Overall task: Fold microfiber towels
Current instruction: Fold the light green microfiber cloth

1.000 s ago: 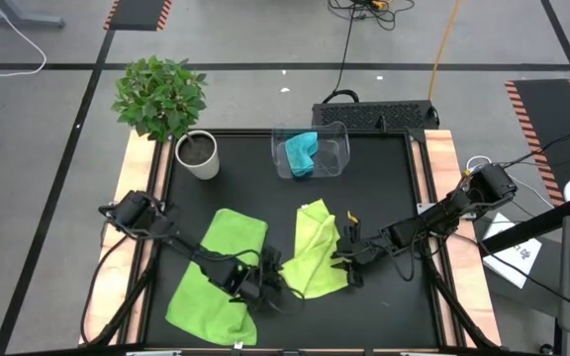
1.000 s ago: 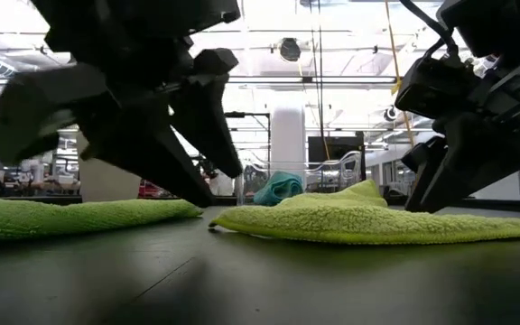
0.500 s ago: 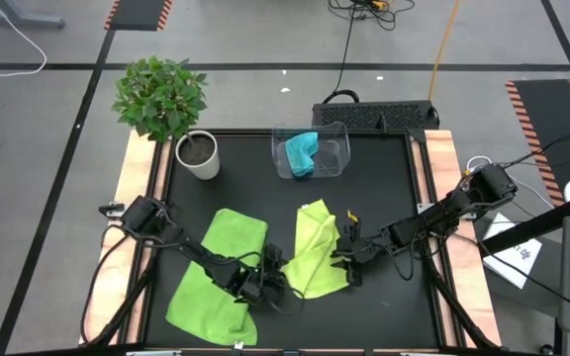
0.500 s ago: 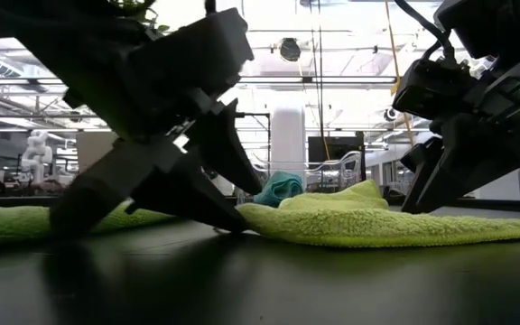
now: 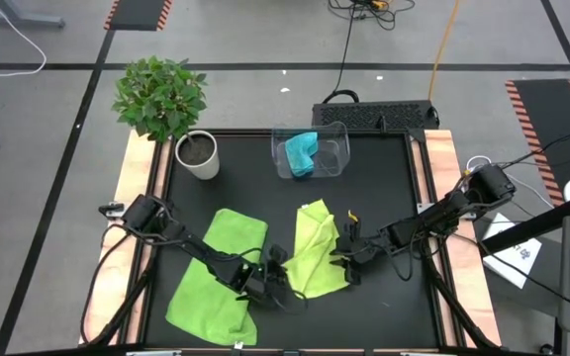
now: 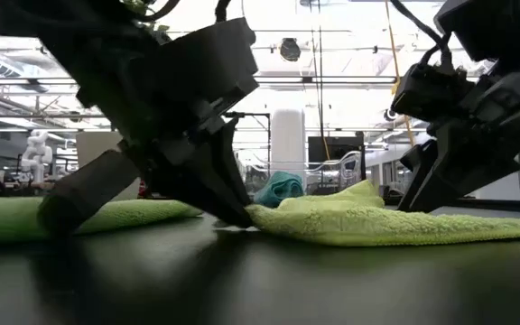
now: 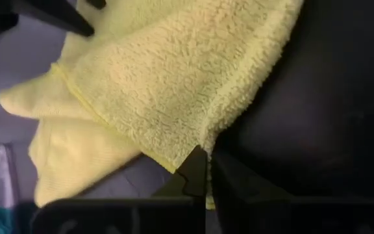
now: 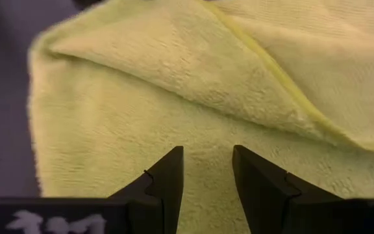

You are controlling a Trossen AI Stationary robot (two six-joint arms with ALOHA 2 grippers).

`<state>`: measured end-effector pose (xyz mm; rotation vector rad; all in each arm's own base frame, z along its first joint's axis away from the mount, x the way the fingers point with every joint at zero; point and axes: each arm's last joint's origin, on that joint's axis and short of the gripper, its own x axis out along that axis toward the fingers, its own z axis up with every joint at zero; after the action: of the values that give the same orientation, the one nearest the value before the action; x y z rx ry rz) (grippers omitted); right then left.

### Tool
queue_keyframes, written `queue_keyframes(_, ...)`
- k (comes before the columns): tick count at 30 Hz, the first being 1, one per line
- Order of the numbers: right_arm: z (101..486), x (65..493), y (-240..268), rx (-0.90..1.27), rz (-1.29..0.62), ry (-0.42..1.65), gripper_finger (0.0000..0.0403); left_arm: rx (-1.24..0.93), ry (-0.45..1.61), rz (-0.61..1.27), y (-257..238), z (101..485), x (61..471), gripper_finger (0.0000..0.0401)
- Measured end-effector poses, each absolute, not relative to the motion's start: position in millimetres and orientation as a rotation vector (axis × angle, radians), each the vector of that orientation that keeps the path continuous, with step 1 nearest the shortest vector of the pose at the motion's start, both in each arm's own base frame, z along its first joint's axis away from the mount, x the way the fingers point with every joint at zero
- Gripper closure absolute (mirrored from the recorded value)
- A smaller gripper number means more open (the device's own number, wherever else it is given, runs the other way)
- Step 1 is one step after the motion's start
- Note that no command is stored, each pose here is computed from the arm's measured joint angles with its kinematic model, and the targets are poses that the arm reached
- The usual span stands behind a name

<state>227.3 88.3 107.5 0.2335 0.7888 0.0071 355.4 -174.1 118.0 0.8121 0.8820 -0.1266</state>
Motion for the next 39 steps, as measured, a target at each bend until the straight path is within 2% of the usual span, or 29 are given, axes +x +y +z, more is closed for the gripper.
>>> queue_keyframes(8, 95.7, 234.1, 87.4, 0.252, -0.02, 0.779, 0.0277, 0.928, 0.79, -0.159, -182.5, 167.4, 380.6, 0.0394)
queue_keyframes(17, 92.1, 242.8, 90.5, 0.242, 0.008, 0.683, 0.0277, 0.897, 0.611, -0.335, -175.2, 222.2, 415.3, 0.0398)
queue_keyframes(25, 96.4, 241.2, 103.2, 0.211, 0.079, 0.632, 0.0277, 0.767, 0.678, -0.468, -160.5, 215.8, 417.6, 0.0398)
queue_keyframes(32, 99.7, 239.7, 109.2, 0.166, 0.124, 0.608, 0.0277, 0.75, 0.689, -0.49, -160.9, 210.7, 418.5, 0.0398)
queue_keyframes(39, 123.7, 233.7, 121.1, 0.129, 0.208, 0.509, 0.0277, 0.76, 0.722, -0.452, -158.2, 208.4, 418.2, 0.0398)
